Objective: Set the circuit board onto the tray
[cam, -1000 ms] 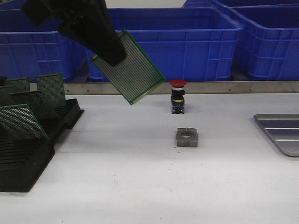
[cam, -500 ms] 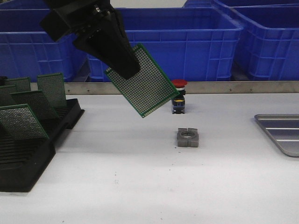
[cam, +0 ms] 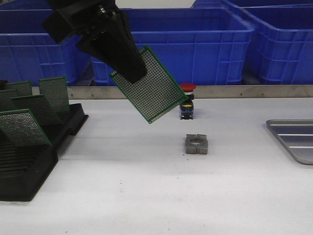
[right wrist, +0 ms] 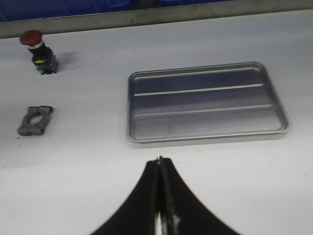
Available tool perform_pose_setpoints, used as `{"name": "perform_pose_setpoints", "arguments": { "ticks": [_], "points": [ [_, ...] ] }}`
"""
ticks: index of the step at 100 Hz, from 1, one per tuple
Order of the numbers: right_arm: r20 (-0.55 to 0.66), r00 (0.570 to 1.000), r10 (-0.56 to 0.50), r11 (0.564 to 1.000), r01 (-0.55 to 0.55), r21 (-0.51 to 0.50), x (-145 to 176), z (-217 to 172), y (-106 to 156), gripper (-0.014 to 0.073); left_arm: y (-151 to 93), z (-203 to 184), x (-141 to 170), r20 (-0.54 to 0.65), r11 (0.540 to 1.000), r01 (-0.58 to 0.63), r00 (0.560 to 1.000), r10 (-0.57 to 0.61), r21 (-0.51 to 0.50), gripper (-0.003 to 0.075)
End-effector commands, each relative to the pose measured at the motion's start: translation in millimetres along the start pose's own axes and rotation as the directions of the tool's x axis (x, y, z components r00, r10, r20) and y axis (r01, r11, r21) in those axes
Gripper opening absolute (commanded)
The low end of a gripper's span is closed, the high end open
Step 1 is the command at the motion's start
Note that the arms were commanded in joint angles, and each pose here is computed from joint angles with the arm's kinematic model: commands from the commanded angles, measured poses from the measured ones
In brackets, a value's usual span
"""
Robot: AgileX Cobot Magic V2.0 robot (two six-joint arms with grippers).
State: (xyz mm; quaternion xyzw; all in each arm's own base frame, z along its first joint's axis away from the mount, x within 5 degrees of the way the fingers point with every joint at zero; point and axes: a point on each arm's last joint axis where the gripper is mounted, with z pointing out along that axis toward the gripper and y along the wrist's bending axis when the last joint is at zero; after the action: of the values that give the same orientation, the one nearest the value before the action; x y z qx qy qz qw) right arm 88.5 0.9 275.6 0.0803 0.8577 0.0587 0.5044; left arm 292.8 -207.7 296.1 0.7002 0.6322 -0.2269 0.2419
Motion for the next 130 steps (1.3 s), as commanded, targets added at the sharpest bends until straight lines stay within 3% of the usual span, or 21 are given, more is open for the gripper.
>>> {"name": "perform_pose_setpoints", "arguments": {
  "ticks": [1, 26, 36, 50, 58, 66, 84, 95, 118, 130],
  "points": [
    [0.038, 0.997, 0.07, 0.996, -0.068, -0.055, -22.9, 4.3, 7.1, 0.0018, -6.0, -16.5, -18.8, 0.076, 0.999, -0.017, 0.997, 0.02, -0.042, -0.0017],
    [-0.104, 0.994, 0.044, 0.969, -0.068, -0.24, -40.3, 34.8, 25.7, 0.0414, -6.0, -16.5, -18.8, 0.076, 0.999, -0.017, 0.997, 0.02, -0.042, -0.0017],
    [-0.107, 0.994, -0.034, 0.933, -0.007, -0.359, -47.2, 43.7, 37.9, 0.0487, -6.0, -16.5, -18.8, 0.076, 0.999, -0.017, 0.997, 0.02, -0.042, -0.0017],
    [-0.05, 0.983, -0.177, 0.841, 0.125, -0.526, -54.5, 55.8, 64.3, 0.0491, -6.0, -16.5, -18.8, 0.076, 0.999, -0.017, 0.997, 0.02, -0.042, -0.0017],
    [0.0, 0.95, -0.312, 0.759, 0.249, -0.602, -53.1, 64.3, 80.6, 0.0491, -6.0, -16.5, -18.9, 0.077, 0.999, -0.016, 0.997, 0.019, -0.042, -0.0017],
    [0.07, 0.886, -0.459, 0.651, 0.389, -0.652, -49.2, 76.2, 95.5, 0.0489, -6.0, -16.5, -18.9, 0.077, 0.999, -0.016, 0.997, 0.019, -0.042, -0.0017],
    [0.187, 0.745, -0.64, 0.434, 0.551, -0.713, -39.9, 105.5, 124.9, 0.0489, -6.0, -16.5, -18.9, 0.077, 0.999, -0.016, 0.997, 0.019, -0.042, -0.0017],
    [0.216, 0.727, -0.652, 0.379, 0.559, -0.738, -41.3, 122.0, 140.4, 0.0489, -6.0, -16.5, -18.9, 0.077, 0.999, -0.016, 0.997, 0.019, -0.042, -0.0017],
    [0.209, 0.73, -0.651, 0.322, 0.515, -0.795, -47.6, 155.0, 163.1, 0.0489, -5.8, -16.5, -19.0, 0.077, 0.999, -0.016, 0.997, 0.019, -0.043, -0.0017],
    [0.196, 0.729, -0.656, 0.27, 0.469, -0.841, -44.9, 167.5, 171.2, 0.0445, -5.8, -16.5, -19.0, 0.077, 0.999, -0.016, 0.997, 0.019, -0.043, -0.0017]
  ]
}}
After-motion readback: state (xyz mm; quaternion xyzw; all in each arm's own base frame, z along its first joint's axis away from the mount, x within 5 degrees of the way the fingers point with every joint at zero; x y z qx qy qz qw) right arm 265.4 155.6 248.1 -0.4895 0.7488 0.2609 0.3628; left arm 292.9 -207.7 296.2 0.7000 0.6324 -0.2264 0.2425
